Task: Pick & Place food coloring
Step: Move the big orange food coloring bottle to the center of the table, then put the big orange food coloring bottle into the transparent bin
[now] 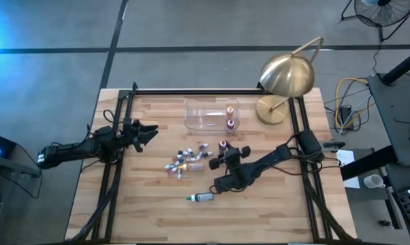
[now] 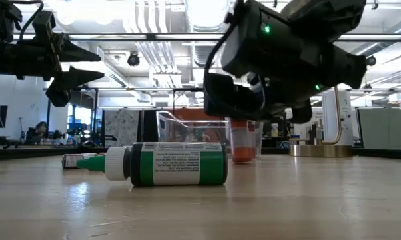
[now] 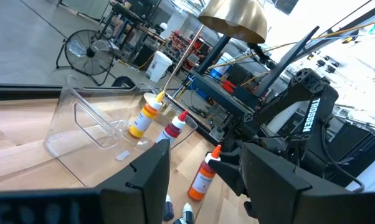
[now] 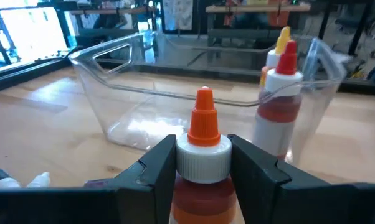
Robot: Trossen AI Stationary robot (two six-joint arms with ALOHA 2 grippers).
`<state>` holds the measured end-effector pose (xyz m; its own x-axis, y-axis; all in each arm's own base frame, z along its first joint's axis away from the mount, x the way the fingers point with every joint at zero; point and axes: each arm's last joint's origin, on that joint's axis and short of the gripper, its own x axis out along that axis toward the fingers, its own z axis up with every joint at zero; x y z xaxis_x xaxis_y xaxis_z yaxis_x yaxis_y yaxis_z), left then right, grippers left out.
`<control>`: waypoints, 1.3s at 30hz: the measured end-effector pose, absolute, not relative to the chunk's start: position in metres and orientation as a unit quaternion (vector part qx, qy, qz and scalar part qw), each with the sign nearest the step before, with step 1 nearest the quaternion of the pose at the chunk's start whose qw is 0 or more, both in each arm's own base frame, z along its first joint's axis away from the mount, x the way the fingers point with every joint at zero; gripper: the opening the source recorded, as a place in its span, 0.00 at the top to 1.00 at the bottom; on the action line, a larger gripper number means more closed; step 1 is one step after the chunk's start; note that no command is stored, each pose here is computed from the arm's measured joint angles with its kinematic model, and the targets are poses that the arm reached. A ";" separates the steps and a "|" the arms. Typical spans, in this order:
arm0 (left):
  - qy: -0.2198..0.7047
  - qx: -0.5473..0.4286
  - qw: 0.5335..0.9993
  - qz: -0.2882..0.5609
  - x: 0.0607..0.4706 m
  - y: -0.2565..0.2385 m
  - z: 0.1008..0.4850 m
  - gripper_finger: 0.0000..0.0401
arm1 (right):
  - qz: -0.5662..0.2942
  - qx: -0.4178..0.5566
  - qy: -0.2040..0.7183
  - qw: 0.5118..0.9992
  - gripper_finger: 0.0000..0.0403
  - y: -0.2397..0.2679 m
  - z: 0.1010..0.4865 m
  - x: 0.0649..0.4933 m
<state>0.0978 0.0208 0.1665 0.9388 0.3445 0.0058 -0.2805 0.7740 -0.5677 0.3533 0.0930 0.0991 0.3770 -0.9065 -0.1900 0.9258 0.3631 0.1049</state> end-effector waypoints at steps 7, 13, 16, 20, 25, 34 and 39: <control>-0.055 -0.292 0.940 0.166 0.098 0.021 0.166 0.58 | -0.528 0.104 0.114 0.835 0.57 0.096 0.114 0.358; -0.055 -0.292 0.940 0.166 0.098 0.021 0.166 0.58 | -0.500 0.152 0.139 0.841 0.48 0.097 0.139 0.357; -0.055 -0.292 0.940 0.166 0.098 0.021 0.167 0.58 | -0.480 0.215 0.177 0.832 0.45 0.092 0.160 0.350; -0.055 -0.292 0.940 0.166 0.098 0.021 0.166 0.58 | -0.466 0.273 0.239 0.807 0.41 0.075 0.193 0.335; -0.055 -0.292 0.940 0.166 0.098 0.021 0.167 0.58 | -0.411 0.333 0.316 0.788 0.38 0.042 0.231 0.333; -0.055 -0.292 0.940 0.166 0.098 0.021 0.167 0.58 | -0.393 0.376 0.414 0.729 0.35 0.006 0.254 0.349; -0.055 -0.292 0.940 0.166 0.098 0.021 0.167 0.58 | -0.411 0.369 0.446 0.705 0.35 0.009 0.265 0.352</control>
